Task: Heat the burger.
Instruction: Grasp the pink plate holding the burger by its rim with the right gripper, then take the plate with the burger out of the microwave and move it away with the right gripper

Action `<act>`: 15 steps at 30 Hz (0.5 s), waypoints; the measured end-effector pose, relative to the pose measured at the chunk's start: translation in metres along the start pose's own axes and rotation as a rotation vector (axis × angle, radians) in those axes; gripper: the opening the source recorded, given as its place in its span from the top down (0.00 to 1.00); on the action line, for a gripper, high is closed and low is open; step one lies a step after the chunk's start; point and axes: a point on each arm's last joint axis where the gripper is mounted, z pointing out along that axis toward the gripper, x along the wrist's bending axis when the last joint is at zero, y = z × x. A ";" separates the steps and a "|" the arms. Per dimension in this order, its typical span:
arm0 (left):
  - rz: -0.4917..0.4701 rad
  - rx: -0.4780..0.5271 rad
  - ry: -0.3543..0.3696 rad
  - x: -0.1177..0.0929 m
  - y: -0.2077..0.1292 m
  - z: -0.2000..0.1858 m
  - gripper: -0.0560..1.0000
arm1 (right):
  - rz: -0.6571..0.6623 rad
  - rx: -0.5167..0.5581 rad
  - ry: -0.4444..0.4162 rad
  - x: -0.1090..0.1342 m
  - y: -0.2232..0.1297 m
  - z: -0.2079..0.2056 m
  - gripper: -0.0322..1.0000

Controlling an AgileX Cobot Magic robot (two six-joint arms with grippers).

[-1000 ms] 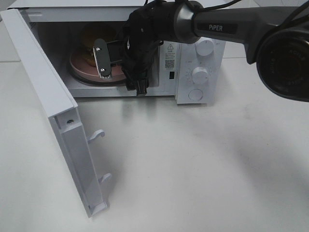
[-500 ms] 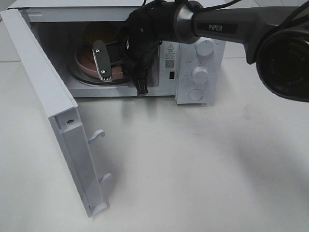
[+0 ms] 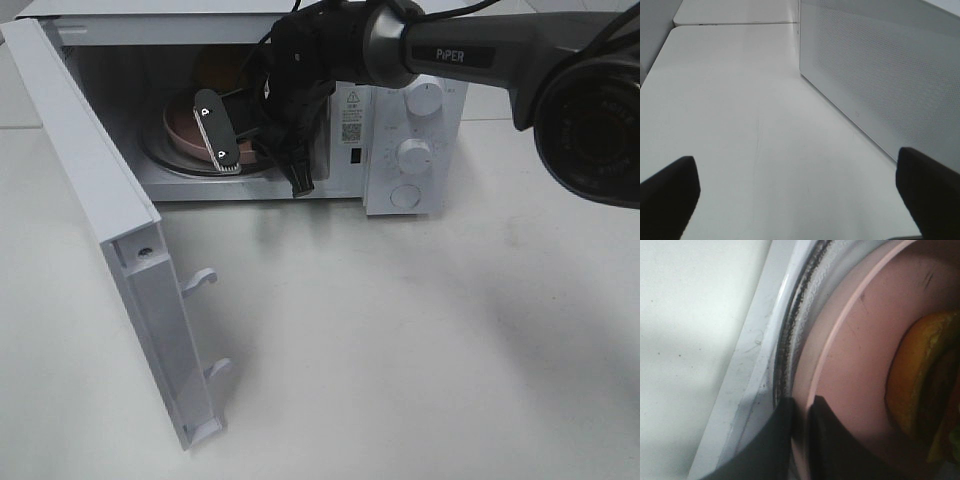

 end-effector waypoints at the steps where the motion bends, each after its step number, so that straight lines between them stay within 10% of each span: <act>1: 0.000 0.000 0.000 0.000 0.000 0.000 0.01 | 0.000 0.000 0.000 0.000 0.000 0.000 0.86; 15: 0.000 0.000 0.000 0.000 0.000 0.000 0.01 | -0.124 -0.050 0.049 0.006 0.001 -0.009 0.87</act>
